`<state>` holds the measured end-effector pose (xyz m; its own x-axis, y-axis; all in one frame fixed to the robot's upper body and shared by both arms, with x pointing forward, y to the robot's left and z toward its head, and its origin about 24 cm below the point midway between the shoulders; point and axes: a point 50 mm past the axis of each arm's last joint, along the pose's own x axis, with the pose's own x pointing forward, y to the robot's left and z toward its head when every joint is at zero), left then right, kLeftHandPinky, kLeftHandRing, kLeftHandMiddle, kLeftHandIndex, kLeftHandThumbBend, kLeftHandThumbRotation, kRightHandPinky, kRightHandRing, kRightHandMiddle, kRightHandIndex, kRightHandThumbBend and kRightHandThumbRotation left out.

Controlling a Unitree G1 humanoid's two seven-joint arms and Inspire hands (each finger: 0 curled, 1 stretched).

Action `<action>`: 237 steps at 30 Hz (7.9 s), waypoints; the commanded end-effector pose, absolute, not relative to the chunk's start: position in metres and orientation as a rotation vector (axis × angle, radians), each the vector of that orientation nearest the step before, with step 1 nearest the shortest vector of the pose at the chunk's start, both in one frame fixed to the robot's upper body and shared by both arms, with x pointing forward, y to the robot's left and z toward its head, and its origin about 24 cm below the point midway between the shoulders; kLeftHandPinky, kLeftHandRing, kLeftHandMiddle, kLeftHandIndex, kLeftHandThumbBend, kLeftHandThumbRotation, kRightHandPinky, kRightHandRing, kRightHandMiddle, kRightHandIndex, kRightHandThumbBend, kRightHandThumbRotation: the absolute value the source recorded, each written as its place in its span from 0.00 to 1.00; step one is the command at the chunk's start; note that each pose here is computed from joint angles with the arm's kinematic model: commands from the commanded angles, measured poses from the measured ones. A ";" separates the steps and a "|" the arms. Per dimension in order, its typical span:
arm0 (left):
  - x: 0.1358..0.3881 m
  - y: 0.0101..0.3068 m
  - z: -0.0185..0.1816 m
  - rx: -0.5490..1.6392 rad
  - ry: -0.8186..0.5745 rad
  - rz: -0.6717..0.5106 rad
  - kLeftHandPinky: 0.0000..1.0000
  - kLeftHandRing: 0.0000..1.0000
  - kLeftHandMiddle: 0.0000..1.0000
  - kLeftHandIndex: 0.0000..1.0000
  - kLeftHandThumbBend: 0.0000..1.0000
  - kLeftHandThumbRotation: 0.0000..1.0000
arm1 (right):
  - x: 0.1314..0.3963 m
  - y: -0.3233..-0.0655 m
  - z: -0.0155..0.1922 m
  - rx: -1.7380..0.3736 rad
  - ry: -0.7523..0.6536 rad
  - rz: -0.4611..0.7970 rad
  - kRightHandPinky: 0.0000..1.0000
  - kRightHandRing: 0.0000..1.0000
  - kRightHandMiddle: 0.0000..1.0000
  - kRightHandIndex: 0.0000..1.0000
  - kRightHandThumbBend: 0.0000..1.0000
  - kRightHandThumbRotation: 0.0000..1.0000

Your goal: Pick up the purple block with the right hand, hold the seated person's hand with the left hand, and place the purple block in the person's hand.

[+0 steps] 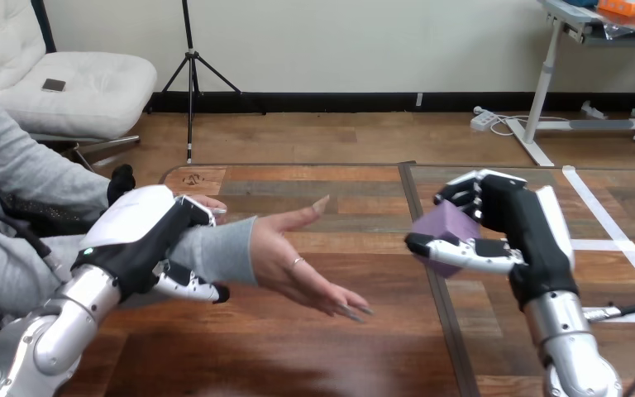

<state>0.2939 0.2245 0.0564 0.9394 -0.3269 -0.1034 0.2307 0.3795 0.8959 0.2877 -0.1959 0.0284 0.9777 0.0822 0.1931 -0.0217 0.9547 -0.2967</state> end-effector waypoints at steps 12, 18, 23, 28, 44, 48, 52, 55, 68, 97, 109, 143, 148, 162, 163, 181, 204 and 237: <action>0.316 0.198 0.103 1.045 -0.345 -0.321 0.18 0.24 0.32 0.33 0.76 0.00 | 0.308 -0.162 0.062 -0.255 -0.344 0.099 0.31 0.34 0.40 0.41 0.91 0.00; 0.317 0.196 0.103 1.041 -0.343 -0.325 0.18 0.24 0.32 0.33 0.75 0.00 | 0.307 -0.154 0.061 -0.255 -0.344 0.120 0.32 0.34 0.40 0.41 0.90 0.00; 0.317 0.194 0.103 1.041 -0.345 -0.327 0.18 0.24 0.32 0.33 0.74 0.00 | 0.307 -0.148 0.061 -0.250 -0.345 0.133 0.31 0.34 0.40 0.41 0.90 0.00; 0.317 0.192 0.102 1.036 -0.349 -0.329 0.18 0.24 0.32 0.33 0.73 0.00 | 0.306 -0.141 0.060 -0.220 -0.345 0.159 0.30 0.33 0.40 0.41 0.89 0.00; 0.317 0.187 0.100 1.028 -0.356 -0.329 0.18 0.24 0.32 0.33 0.72 0.00 | 0.302 -0.121 0.061 -0.188 -0.363 0.227 0.30 0.34 0.40 0.41 0.89 0.00; 0.317 0.186 0.099 1.025 -0.356 -0.329 0.18 0.24 0.32 0.33 0.71 0.00 | 0.300 -0.116 0.062 -0.189 -0.372 0.236 0.30 0.34 0.40 0.41 0.89 0.00; 0.317 0.184 0.097 1.023 -0.356 -0.333 0.18 0.24 0.32 0.33 0.71 0.00 | 0.299 -0.110 0.063 -0.179 -0.378 0.246 0.29 0.34 0.40 0.41 0.90 0.00; 0.316 0.181 0.093 1.015 -0.347 -0.342 0.18 0.24 0.32 0.33 0.70 0.00 | 0.294 -0.098 0.066 -0.159 -0.390 0.277 0.28 0.32 0.40 0.41 0.90 0.00; 0.315 0.179 0.091 1.008 -0.345 -0.344 0.18 0.24 0.31 0.33 0.71 0.00 | 0.291 -0.091 0.070 -0.143 -0.395 0.310 0.27 0.31 0.40 0.41 0.88 0.00; 0.312 0.177 0.085 0.994 -0.338 -0.359 0.18 0.24 0.32 0.34 0.70 0.00 | 0.289 -0.090 0.072 -0.139 -0.393 0.321 0.26 0.31 0.39 0.41 0.86 0.00; 0.311 0.178 0.084 0.996 -0.347 -0.352 0.18 0.24 0.32 0.34 0.70 0.00 | 0.290 -0.092 0.071 -0.147 -0.371 0.327 0.27 0.32 0.39 0.41 0.88 0.00; 0.304 0.184 0.087 1.076 -0.296 -0.415 0.35 0.42 0.47 0.48 0.72 0.07 | 0.287 -0.106 0.066 -0.177 -0.247 0.401 0.56 0.64 0.68 0.69 0.91 0.41; 0.299 0.185 0.088 1.071 -0.270 -0.453 0.46 0.53 0.57 0.58 0.74 0.21 | 0.287 -0.110 0.064 -0.236 -0.222 0.432 0.64 0.72 0.75 0.77 0.94 0.64; 0.288 0.188 0.088 0.921 -0.174 -0.551 0.64 0.73 0.75 0.75 0.86 0.54 | 0.284 -0.119 0.053 -0.159 -0.162 0.466 0.79 0.87 0.88 0.88 0.94 0.96; 0.287 0.188 0.088 0.906 -0.169 -0.556 0.65 0.74 0.76 0.76 0.89 0.57 | 0.284 -0.119 0.052 -0.153 -0.162 0.466 0.80 0.87 0.88 0.89 0.96 0.97; 0.277 0.195 0.069 0.638 -0.111 -0.599 0.67 0.78 0.77 0.79 0.81 0.71 | 0.278 -0.130 0.039 -0.037 -0.186 0.389 0.80 0.86 0.87 0.88 1.00 1.00; 0.258 0.202 0.052 0.451 -0.182 -0.498 0.61 0.72 0.76 0.79 0.80 0.87 | 0.270 -0.151 0.024 0.004 -0.139 0.367 0.82 0.86 0.87 0.88 1.00 1.00; 0.214 0.199 0.036 0.083 -0.248 -0.309 0.81 0.82 0.81 0.76 0.77 0.89 | 0.236 -0.170 0.013 0.116 -0.120 0.319 0.89 0.89 0.87 0.88 1.00 1.00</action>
<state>0.2161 0.2019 0.0246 0.9284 -0.3312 0.1684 0.3099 0.9403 0.1409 0.2297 -0.1684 -0.0078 0.9502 0.3101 0.0297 -0.3115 0.9444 0.1053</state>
